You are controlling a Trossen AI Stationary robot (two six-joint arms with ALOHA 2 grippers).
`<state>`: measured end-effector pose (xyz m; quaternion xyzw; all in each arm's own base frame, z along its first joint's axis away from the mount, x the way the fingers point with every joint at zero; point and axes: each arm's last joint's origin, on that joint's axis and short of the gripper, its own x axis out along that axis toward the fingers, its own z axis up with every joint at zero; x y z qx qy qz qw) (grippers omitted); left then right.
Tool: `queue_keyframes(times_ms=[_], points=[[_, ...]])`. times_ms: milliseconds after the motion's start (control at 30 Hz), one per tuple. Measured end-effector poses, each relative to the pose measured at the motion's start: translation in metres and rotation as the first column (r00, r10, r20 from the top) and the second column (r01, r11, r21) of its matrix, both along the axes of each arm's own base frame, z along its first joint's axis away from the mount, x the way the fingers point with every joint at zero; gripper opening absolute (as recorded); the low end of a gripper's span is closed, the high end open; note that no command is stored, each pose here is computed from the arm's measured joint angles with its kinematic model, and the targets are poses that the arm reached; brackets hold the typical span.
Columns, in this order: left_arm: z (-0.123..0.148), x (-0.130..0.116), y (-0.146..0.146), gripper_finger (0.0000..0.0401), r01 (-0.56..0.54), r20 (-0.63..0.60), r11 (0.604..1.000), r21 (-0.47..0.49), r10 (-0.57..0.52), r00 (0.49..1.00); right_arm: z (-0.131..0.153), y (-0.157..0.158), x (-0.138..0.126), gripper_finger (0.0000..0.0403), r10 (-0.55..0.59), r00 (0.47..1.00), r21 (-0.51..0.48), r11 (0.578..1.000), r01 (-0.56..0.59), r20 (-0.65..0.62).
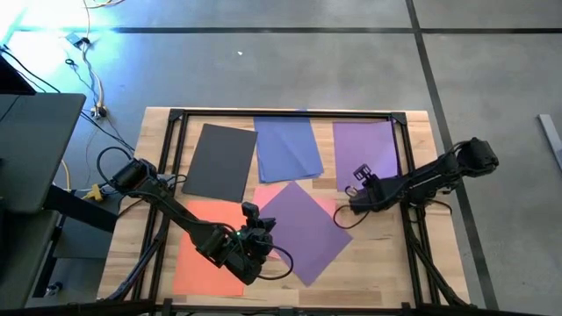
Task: Organize paper
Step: Stack the bottom violet paper on top of the top violet paper
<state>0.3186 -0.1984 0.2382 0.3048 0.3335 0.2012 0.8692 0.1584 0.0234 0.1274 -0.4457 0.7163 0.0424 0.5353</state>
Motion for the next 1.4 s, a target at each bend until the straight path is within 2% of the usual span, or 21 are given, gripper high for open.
queue_keyframes(times_ms=[267, 500, 733, 867, 1133, 1400], points=[[0.0, 0.0, 0.0, 0.003, 0.0, 0.001, 1.0, 0.0, 0.0, 1.0, 0.001, -0.001, 0.0, 0.0, 0.036, 0.999, -0.046, 0.998, -0.036, -0.008], [0.0, 0.0, 0.0, 0.003, 0.0, 0.001, 1.0, -0.001, 0.0, 1.0, 0.001, -0.001, 0.0, 0.0, 0.046, 0.999, -0.04, 0.998, -0.047, -0.02], [0.0, 0.0, 0.0, 0.003, 0.0, 0.001, 1.0, -0.001, 0.0, 1.0, 0.0, 0.0, -0.001, 0.0, -0.023, 1.0, 0.031, 0.999, 0.023, -0.01], [0.0, 0.0, 0.0, 0.003, 0.001, -0.001, 1.0, -0.003, -0.001, 1.0, 0.0, -0.001, -0.004, 0.0003, -0.051, 0.999, 0.015, 0.999, 0.052, -0.014], [0.0, 0.001, 0.0, 0.003, 0.009, -0.005, 1.0, -0.02, -0.009, 1.0, 0.0, -0.01, -0.003, 0.006, -0.16, 0.987, 0.014, 0.987, 0.159, 0.015], [0.0, 0.001, 0.0, 0.003, 0.01, -0.006, 1.0, -0.019, -0.01, 1.0, 0.0, -0.014, -0.002, 0.0115, -0.184, 0.983, 0.022, 0.983, 0.184, 0.017]])
